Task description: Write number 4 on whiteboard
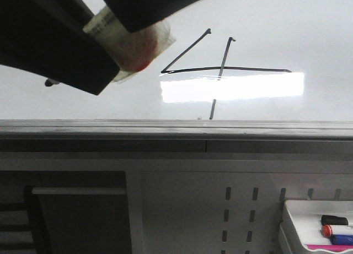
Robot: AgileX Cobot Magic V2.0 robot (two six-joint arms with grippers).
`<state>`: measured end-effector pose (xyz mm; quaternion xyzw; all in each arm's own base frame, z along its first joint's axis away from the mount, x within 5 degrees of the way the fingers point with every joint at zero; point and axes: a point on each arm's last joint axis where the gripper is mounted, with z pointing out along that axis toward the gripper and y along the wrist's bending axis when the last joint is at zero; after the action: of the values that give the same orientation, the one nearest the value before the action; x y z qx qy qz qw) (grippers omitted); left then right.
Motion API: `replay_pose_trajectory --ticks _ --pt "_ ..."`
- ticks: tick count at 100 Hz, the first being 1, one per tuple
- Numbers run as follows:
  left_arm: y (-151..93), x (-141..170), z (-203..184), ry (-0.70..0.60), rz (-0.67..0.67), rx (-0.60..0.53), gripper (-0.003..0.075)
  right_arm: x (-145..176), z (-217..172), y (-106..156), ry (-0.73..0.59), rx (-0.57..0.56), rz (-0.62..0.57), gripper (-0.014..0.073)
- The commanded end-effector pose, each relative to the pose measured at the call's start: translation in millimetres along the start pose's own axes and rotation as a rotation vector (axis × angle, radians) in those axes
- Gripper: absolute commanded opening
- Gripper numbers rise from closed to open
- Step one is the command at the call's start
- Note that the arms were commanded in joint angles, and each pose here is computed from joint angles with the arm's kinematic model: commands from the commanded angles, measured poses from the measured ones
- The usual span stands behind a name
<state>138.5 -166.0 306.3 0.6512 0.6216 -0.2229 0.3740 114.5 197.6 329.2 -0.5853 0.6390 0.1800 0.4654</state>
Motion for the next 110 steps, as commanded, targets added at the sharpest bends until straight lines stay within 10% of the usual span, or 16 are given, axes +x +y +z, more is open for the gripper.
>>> replay_pose_trajectory --ticks 1,19,39,51,76,100,110 --pt "7 -16 -8 -0.095 -0.084 -0.065 -0.0020 -17 -8 -7 -0.100 0.057 -0.009 -0.0066" --pt "7 -16 -8 -0.094 -0.084 -0.063 -0.0020 -18 -8 -8 -0.112 0.066 -0.009 -0.0025" --pt "6 -15 -8 -0.094 -0.086 -0.059 -0.0020 -21 -13 -13 -0.150 0.110 -0.033 0.0391" --pt "7 -15 -8 -0.095 -0.114 -0.063 -0.0020 -24 -27 -22 -0.204 0.180 -0.030 0.0488" --pt "26 2 -5 -0.145 -0.423 -0.274 -0.0020 -19 -85 -45 -0.289 0.394 0.023 0.0439" --pt "53 33 2 -0.270 -0.815 -0.630 -0.0020 -8 -115 -46 -0.268 0.463 0.096 -0.0075" --pt "65 38 6 -0.260 -0.848 -0.723 -0.0020 -3 -113 -44 -0.228 0.443 0.108 -0.0061"
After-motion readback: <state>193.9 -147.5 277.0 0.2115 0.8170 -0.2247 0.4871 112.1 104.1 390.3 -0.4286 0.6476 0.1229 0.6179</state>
